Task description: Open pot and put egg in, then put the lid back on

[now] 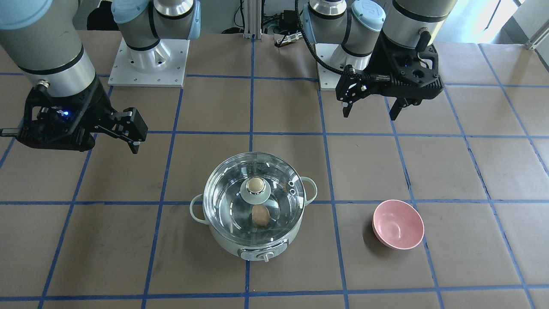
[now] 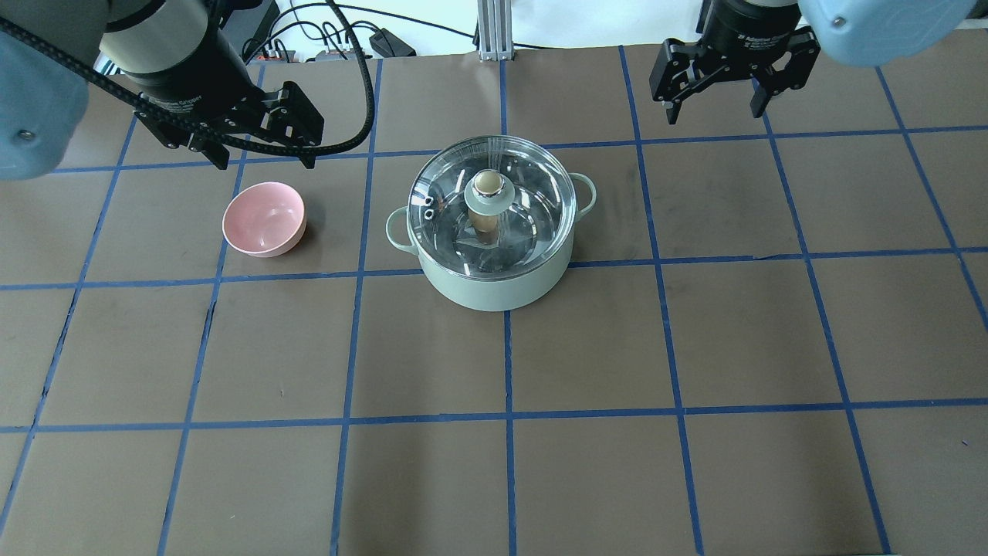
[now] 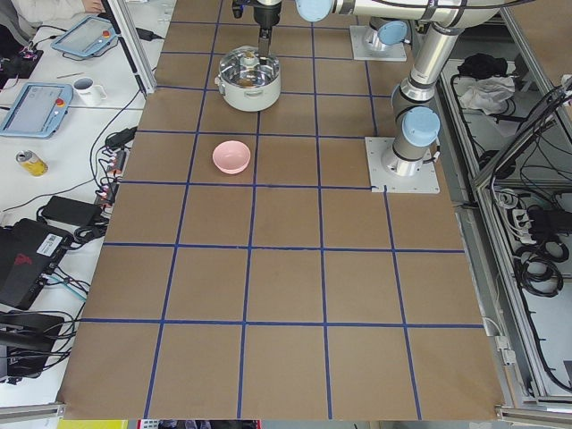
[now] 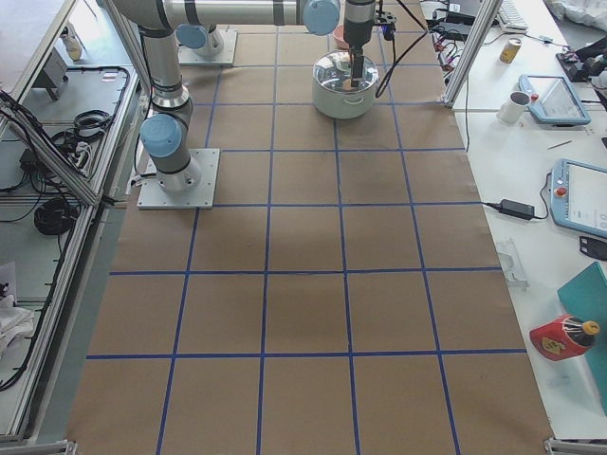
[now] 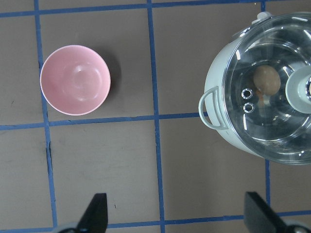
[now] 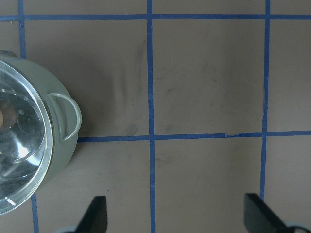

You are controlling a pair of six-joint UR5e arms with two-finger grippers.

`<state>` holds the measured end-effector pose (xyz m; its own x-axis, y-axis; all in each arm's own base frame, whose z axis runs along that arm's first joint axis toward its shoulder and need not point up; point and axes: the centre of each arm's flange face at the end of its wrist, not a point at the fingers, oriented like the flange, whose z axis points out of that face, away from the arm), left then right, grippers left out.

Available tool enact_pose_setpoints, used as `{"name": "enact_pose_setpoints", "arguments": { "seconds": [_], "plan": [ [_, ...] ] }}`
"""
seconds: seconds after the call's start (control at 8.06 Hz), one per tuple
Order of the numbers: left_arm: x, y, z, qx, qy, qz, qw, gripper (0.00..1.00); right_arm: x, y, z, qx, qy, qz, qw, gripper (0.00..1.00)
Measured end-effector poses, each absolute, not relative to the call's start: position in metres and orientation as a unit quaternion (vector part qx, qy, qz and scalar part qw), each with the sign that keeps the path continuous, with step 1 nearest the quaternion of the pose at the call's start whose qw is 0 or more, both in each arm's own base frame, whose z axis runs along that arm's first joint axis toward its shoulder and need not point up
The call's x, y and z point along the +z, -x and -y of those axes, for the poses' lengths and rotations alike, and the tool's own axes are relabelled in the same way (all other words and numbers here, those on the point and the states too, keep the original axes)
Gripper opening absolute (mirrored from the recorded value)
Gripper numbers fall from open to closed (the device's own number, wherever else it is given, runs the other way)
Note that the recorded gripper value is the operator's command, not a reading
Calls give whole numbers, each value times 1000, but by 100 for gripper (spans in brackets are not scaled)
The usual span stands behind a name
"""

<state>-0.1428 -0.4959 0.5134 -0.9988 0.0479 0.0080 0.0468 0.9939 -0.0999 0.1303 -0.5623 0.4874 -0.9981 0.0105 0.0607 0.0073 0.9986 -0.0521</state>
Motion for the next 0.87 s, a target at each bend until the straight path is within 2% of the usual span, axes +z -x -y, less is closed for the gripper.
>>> {"name": "enact_pose_setpoints", "arguments": {
  "seconds": [0.87],
  "plan": [
    [513,143,496,49,24,998,5,100,493,-131,554,21,-26,999,16,100]
  ]
}}
